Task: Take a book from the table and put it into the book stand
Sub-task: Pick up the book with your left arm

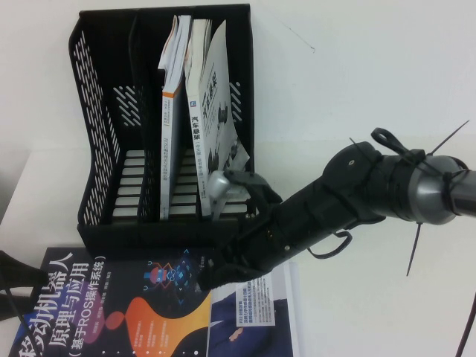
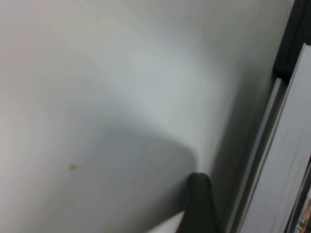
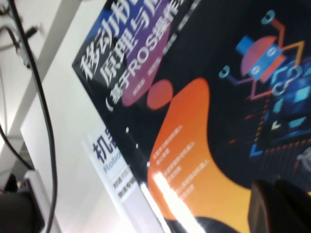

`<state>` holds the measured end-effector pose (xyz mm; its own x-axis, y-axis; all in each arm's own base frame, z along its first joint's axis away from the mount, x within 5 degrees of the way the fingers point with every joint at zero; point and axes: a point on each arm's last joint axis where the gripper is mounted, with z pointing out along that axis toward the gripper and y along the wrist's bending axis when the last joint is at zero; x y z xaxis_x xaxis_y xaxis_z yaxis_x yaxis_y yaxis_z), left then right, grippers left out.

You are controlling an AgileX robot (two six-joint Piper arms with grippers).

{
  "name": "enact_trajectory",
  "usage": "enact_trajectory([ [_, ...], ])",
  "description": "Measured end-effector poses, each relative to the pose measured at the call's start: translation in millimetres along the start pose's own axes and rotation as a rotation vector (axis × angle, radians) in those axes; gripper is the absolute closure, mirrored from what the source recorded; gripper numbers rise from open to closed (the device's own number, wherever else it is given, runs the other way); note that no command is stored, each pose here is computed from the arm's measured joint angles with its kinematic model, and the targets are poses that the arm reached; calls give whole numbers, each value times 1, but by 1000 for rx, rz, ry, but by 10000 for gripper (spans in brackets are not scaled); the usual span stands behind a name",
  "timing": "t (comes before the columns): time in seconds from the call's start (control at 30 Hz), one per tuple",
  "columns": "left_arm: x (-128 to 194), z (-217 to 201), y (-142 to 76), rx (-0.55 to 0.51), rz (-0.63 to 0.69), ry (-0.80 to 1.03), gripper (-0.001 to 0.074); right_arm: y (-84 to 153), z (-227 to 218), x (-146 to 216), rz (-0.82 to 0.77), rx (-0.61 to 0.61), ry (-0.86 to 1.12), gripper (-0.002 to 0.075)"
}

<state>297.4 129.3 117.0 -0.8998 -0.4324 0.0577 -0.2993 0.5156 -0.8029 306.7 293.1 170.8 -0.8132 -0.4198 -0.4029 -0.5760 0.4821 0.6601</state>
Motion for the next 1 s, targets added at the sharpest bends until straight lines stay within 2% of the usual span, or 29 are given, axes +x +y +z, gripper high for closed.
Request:
enact_trajectory([
  [0.3, 6, 8, 6, 39, -39, 24, 330, -8, -7, -3, 21, -1, -18, 721],
  [0.4, 9, 12, 8, 67, -55, 38, 335, -7, -8, -2, 22, -7, -13, 721],
  [1.0, 10, 20, 3, 68, -51, 58, 338, -7, -8, -2, 7, -13, -8, 721],
])
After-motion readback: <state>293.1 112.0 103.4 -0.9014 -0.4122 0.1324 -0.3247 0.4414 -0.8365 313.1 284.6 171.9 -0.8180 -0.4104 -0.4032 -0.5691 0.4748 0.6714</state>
